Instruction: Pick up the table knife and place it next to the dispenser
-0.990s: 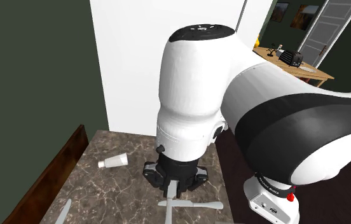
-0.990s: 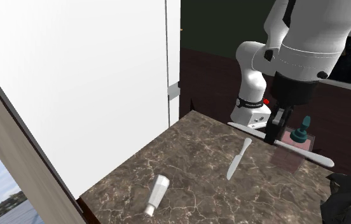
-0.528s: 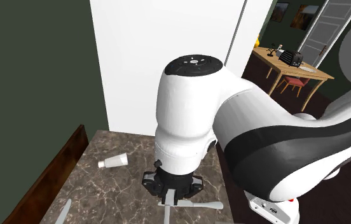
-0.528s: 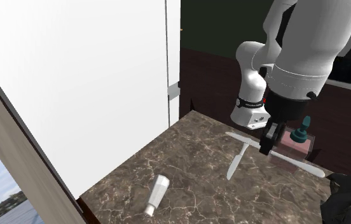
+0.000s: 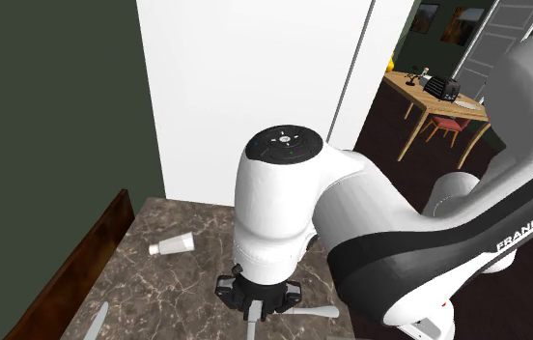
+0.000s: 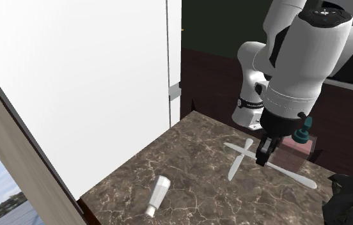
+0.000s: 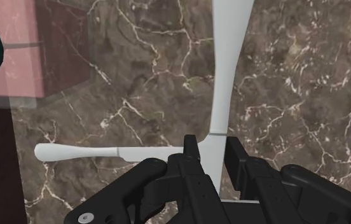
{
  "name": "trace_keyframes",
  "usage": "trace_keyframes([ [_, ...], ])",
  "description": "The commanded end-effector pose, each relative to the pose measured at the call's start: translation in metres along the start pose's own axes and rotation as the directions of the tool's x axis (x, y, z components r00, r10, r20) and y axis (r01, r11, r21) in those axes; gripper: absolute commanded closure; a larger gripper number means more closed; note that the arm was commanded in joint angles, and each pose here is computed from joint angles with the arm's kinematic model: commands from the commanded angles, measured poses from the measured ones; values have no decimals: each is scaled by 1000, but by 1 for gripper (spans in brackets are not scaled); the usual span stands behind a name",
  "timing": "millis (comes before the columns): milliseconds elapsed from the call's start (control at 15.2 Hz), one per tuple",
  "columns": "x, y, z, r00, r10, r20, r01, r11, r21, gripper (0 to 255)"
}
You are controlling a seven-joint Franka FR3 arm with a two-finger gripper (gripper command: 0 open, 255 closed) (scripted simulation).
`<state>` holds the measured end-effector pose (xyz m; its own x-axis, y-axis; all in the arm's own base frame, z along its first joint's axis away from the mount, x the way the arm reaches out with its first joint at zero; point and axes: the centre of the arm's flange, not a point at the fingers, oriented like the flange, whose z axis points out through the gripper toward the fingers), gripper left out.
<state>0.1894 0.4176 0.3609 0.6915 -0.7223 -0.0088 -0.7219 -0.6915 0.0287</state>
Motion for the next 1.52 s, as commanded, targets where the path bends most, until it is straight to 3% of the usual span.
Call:
trace_keyframes([
  [0, 0, 0, 10, 1000, 0, 0, 0, 1000, 1, 255],
  [1452, 1, -3, 117, 1000, 0, 0, 0, 1000, 1, 255],
])
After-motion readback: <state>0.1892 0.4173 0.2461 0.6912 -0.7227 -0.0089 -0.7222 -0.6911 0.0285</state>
